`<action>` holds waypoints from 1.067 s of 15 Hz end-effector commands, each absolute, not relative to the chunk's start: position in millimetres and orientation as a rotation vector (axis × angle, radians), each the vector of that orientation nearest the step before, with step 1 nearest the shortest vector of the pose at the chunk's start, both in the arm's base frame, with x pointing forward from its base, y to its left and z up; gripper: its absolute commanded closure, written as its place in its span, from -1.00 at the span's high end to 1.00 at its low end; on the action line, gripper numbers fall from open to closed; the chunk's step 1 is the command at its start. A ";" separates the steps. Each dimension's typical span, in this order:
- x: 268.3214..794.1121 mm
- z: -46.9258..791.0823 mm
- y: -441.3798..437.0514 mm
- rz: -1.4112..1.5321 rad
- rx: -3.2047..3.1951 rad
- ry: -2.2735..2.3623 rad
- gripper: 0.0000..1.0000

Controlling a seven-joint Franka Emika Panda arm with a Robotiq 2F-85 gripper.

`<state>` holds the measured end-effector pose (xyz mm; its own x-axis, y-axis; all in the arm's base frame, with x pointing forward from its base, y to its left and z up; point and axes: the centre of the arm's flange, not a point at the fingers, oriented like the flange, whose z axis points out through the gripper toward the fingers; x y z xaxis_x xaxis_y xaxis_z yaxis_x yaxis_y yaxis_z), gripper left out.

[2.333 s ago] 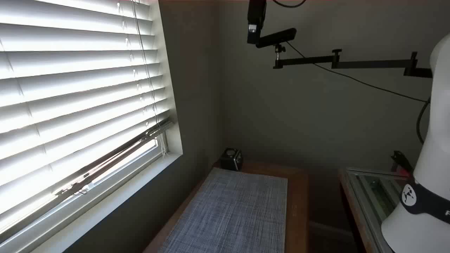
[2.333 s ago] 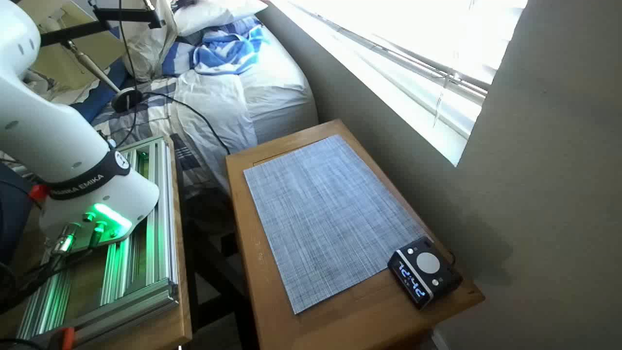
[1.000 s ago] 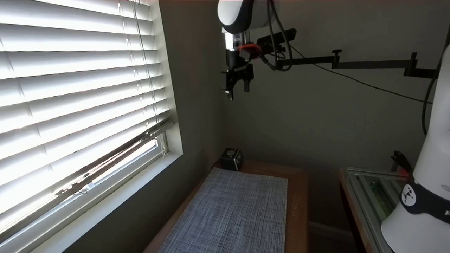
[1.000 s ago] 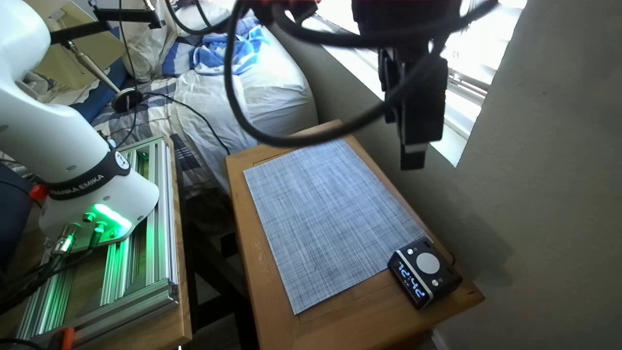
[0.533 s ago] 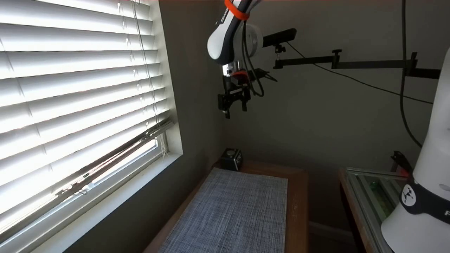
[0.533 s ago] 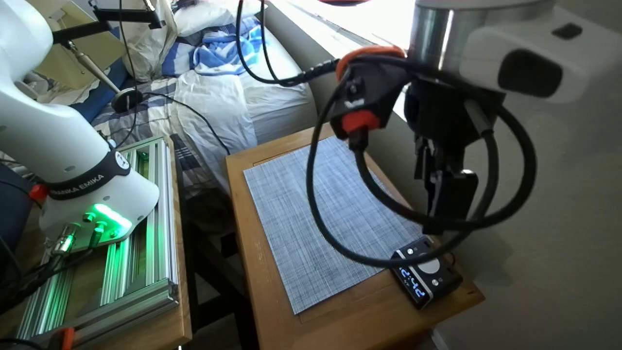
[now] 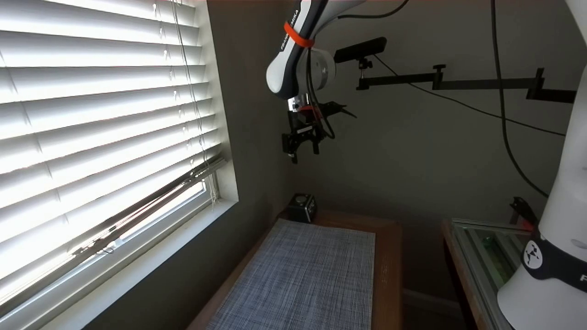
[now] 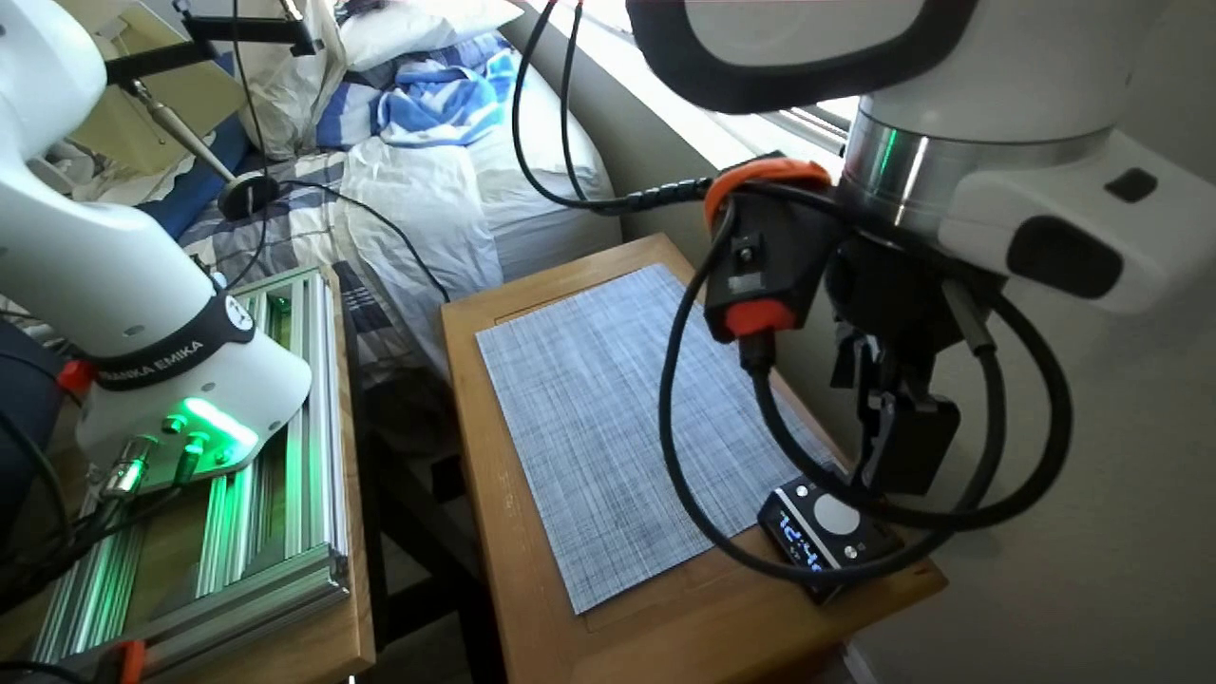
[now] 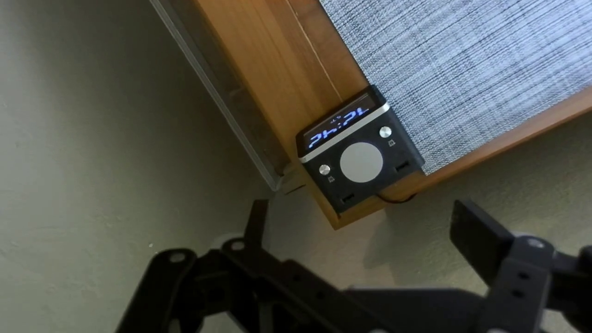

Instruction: Press the button on the clock

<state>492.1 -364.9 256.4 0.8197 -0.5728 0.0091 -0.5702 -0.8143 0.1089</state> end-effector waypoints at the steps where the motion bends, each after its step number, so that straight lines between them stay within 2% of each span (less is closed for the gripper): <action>1: 499.2 239.0 -369.4 0.012 2.863 -0.976 1.00; 6: 500.1 203.0 -368.7 0.093 2.866 -0.980 0.99; 7: 500.8 193.5 -370.5 0.111 2.855 -0.991 0.49; 8: 500.7 186.0 -372.3 0.115 2.849 -0.997 0.49; 9: 500.8 179.0 -375.5 0.125 2.838 -1.009 0.40; 16: 488.2 149.0 -398.2 0.110 2.804 -1.092 -0.60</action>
